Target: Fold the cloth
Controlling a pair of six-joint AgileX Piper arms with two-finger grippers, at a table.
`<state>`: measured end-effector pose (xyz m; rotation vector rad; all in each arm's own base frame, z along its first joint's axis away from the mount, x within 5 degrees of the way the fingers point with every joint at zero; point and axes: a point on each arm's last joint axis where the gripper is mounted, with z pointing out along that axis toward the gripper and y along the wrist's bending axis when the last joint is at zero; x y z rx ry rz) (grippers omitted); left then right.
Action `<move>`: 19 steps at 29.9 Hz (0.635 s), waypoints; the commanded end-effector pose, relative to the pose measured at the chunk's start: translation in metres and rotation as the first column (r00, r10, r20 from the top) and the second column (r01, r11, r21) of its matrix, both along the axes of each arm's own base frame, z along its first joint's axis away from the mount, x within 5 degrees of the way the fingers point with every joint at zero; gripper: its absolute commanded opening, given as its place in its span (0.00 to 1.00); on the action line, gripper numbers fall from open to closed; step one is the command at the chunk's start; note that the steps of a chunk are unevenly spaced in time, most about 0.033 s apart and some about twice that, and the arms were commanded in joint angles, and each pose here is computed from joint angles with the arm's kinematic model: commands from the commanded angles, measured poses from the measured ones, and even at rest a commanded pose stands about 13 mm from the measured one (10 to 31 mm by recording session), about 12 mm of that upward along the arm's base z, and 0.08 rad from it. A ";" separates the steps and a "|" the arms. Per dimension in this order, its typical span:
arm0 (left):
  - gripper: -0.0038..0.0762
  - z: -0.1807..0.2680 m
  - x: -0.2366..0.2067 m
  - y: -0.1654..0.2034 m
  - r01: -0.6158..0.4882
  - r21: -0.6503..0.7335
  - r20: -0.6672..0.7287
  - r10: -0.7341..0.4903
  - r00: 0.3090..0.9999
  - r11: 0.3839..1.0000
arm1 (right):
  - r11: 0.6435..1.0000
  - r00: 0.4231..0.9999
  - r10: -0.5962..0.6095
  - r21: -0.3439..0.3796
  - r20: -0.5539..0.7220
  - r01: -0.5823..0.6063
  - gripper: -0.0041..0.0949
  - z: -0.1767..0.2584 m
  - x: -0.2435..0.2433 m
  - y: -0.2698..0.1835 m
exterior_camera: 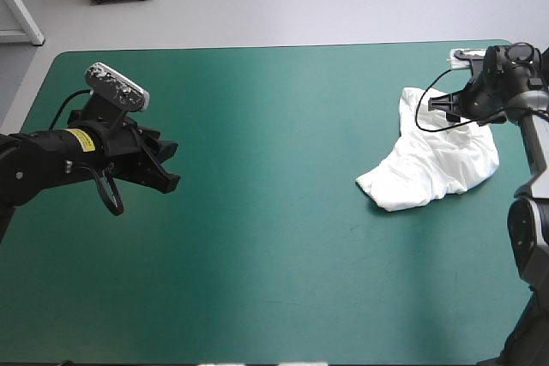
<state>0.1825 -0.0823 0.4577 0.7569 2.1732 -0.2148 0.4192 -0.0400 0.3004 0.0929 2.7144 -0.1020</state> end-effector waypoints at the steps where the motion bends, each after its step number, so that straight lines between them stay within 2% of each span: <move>1: 0.36 0.014 -0.005 0.000 0.000 -0.057 0.066 0.004 0.998 0.998 | 0.999 0.996 0.010 0.032 0.089 -0.013 0.59 0.009 0.018 -0.006; 5: 0.36 0.014 -0.005 0.000 0.000 -0.057 0.066 0.004 0.998 0.998 | 0.996 0.999 0.026 0.080 0.040 -0.030 0.59 -0.025 0.040 -0.004; 11: 0.36 0.014 -0.005 0.000 -0.016 -0.070 0.059 0.020 0.998 0.997 | 0.985 0.989 0.057 0.172 -0.137 -0.033 0.57 -0.081 0.049 0.003; 13: 0.36 0.015 -0.004 0.000 -0.022 -0.077 0.058 0.026 0.998 0.997 | 0.976 0.981 0.088 0.214 -0.174 -0.050 0.44 -0.090 0.048 0.006; 17: 0.36 0.014 -0.005 0.000 -0.025 -0.072 0.052 0.029 0.998 0.997 | 0.943 0.963 0.198 0.305 -0.185 -0.135 0.04 -0.092 0.047 0.029; 19: 0.36 0.014 -0.005 0.000 -0.025 -0.072 0.052 0.029 0.998 0.997 | 0.923 0.956 0.232 0.353 -0.182 -0.156 0.04 -0.091 0.046 0.045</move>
